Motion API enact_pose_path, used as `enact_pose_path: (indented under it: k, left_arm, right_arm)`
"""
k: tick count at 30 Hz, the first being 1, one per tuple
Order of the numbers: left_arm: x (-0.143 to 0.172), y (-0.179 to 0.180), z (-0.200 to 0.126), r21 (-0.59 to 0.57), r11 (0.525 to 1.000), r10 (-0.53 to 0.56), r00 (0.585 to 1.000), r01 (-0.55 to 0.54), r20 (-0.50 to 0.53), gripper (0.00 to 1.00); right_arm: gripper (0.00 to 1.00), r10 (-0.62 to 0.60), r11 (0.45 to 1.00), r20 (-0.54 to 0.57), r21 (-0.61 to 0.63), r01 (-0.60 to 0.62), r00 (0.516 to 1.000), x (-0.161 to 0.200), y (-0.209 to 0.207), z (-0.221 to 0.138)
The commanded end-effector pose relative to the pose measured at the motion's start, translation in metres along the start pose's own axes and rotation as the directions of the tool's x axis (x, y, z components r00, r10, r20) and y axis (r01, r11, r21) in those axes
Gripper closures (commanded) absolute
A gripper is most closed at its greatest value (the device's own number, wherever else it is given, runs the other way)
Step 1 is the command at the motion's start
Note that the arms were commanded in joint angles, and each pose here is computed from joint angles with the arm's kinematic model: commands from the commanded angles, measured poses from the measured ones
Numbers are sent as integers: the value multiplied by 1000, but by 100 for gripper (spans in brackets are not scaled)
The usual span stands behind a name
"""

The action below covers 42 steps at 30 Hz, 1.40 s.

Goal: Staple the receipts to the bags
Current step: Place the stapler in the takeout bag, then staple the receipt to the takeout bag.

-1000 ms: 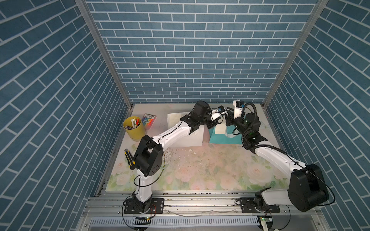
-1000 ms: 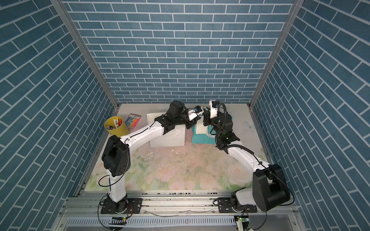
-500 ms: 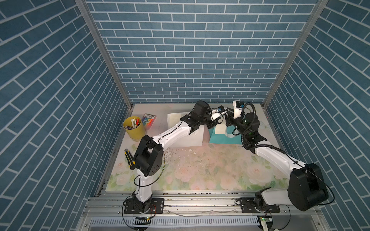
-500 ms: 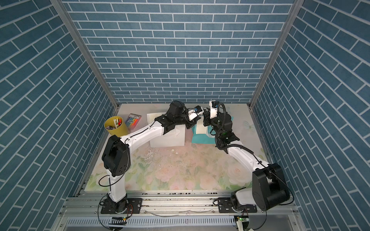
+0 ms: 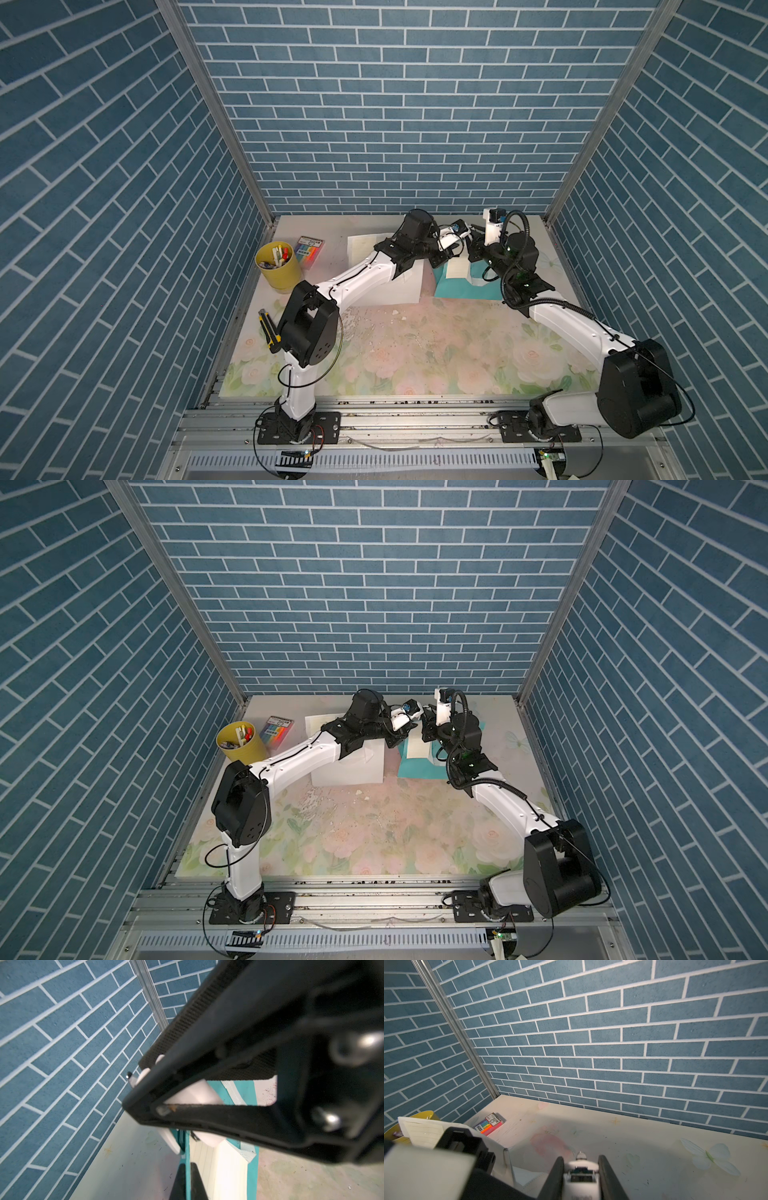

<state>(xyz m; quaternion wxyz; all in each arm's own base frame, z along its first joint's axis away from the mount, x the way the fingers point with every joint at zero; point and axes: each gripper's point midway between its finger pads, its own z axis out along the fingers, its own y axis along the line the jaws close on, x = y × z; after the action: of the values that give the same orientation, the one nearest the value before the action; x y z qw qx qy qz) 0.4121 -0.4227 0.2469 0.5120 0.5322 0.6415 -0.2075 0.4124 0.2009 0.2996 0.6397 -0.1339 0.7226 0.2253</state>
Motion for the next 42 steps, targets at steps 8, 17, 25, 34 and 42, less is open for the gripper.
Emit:
enact_pose_path:
  k: [8,17,25,34,42]
  left_arm:
    - [9,-9,8,37,999,-13,1000,14,-22,100]
    - [10,-10,8,44,999,-14,1000,15,-24,100]
    - [10,-10,9,45,999,-11,1000,12,-24,100]
    - [6,-13,8,77,997,21,999,-19,-25,100]
    - [6,-16,5,94,994,62,997,-58,-40,100]
  right_arm:
    - [65,42,999,-13,14,-42,999,-7,-1,3]
    - [52,44,999,21,25,-45,999,-22,-6,-2]
    - [29,-69,993,-12,-102,67,998,-56,-16,-43]
    - [2,-406,798,-279,-572,189,870,-25,13,-89]
    - [2,-523,616,-140,-743,260,840,-22,28,-89]
